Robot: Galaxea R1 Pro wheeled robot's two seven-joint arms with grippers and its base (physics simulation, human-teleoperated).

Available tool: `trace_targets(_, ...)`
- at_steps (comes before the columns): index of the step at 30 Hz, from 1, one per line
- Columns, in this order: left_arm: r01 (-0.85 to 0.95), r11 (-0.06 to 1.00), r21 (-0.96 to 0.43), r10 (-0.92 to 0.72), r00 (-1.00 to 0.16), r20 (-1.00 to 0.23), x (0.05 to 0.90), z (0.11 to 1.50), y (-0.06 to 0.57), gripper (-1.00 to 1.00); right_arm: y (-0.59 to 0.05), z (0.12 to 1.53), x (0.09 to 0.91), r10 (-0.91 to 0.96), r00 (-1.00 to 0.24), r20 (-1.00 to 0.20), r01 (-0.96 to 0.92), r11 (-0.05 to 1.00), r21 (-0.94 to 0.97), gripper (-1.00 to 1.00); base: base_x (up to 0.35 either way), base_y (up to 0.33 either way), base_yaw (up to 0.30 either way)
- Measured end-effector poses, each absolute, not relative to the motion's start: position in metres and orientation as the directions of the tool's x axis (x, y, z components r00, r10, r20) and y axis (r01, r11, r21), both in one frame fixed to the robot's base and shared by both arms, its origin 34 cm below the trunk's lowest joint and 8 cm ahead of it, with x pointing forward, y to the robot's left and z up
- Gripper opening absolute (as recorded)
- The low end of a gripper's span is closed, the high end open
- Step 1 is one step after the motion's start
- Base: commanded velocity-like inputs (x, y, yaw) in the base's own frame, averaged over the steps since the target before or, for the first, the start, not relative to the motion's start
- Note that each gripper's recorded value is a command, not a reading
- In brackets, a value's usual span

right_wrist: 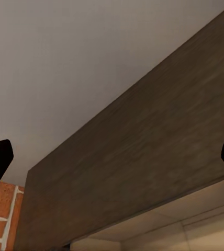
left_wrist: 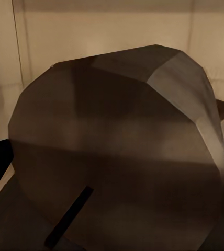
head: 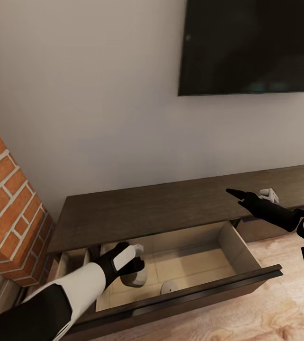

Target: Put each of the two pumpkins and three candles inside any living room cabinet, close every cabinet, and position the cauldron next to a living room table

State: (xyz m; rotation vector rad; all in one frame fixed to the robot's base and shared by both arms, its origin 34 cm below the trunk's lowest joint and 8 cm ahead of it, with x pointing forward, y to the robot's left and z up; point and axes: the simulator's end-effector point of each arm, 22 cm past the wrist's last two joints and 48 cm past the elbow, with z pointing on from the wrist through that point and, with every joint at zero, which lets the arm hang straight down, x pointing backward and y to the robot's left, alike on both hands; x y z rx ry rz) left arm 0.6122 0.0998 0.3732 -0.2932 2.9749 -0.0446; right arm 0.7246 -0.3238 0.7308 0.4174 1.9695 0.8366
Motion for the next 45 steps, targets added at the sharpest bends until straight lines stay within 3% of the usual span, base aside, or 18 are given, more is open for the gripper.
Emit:
trace_targets(10, -0.194, 0.98, -0.045, -0.198, -0.969, -0.146, 0.609, 0.371, 0.1, -1.0, -0.323, 0.73, 0.724, 0.586, -0.518, -0.624, -0.042, 0.711, 0.702, 1.0, 0.0, 0.0, 0.0)
trace_targets(11, -0.194, 0.98, -0.045, -0.198, -0.969, -0.146, 0.609, 0.371, 0.1, 1.0, -0.323, 0.729, 0.724, 0.584, -0.52, -0.623, -0.042, 0.711, 0.702, 1.0, 0.0, 0.0, 0.0)
trace_targets(23, -0.176, 0.984, -0.03, -0.178, -0.969, -0.172, 0.615, 0.373, 0.102, 1.0, -0.322, 0.728, 0.723, 0.582, -0.525, -0.621, -0.042, 0.711, 0.702, 1.0, 0.0, 0.0, 0.0)
trace_targets(32, -0.291, 0.95, -0.117, -0.312, -0.851, -0.423, 0.676, 0.403, 0.096, 1.0, -0.321, 0.728, 0.723, 0.586, -0.523, -0.619, -0.042, 0.707, 0.706, 1.0, 0.0, 0.0, -0.002)
trace_targets(45, -0.283, 0.948, -0.144, -0.313, -0.761, -0.568, 0.686, 0.504, 0.034, 1.0, -0.322, 0.731, 0.724, 0.589, -0.517, -0.621, -0.042, 0.707, 0.706, 1.0, 0.0, 0.0, -0.203)
